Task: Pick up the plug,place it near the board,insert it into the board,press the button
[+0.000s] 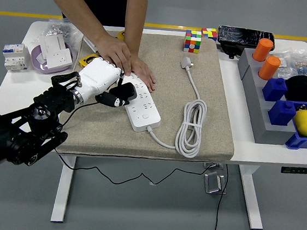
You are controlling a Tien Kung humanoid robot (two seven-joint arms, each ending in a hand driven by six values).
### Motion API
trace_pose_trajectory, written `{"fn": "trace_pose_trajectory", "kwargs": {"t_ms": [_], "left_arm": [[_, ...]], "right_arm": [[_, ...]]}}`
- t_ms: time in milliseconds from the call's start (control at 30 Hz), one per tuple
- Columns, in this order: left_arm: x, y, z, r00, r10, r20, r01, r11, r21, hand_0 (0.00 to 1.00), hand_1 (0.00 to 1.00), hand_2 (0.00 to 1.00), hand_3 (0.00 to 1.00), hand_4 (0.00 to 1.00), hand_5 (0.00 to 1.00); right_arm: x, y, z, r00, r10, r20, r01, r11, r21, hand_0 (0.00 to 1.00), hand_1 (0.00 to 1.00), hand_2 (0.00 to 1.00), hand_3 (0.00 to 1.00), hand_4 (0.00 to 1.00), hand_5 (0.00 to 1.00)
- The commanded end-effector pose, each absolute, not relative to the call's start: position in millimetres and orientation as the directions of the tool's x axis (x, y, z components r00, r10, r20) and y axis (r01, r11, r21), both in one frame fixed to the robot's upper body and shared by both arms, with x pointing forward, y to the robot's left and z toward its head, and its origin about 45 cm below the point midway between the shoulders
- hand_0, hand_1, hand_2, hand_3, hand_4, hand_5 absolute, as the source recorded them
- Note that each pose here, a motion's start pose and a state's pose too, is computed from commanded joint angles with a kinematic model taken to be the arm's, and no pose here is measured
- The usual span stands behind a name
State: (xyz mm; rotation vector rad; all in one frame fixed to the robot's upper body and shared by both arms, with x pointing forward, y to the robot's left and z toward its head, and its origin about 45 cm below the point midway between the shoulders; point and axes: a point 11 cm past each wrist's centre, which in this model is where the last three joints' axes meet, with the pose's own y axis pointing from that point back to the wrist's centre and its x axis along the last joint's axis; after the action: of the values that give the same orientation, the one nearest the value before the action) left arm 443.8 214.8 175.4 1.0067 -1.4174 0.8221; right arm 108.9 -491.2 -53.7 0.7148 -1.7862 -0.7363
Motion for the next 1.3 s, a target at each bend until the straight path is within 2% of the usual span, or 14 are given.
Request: {"fn": "trace_pose_trajectory", "kwargs": {"t_ms": [1300], "left_arm": [[446.6,212.7,168.8,0.043,-0.14,0.989,-0.92,0.381,0.094,0.367,0.267,0.24,0.291,0.391,0.289]], "right_arm": [[110.4,-492.5,-52.5,-0.293,-0.756,0.585,-0.13,0.638,0.759,0.968,0.921,0.848,0.846,0.998,0.981]]}}
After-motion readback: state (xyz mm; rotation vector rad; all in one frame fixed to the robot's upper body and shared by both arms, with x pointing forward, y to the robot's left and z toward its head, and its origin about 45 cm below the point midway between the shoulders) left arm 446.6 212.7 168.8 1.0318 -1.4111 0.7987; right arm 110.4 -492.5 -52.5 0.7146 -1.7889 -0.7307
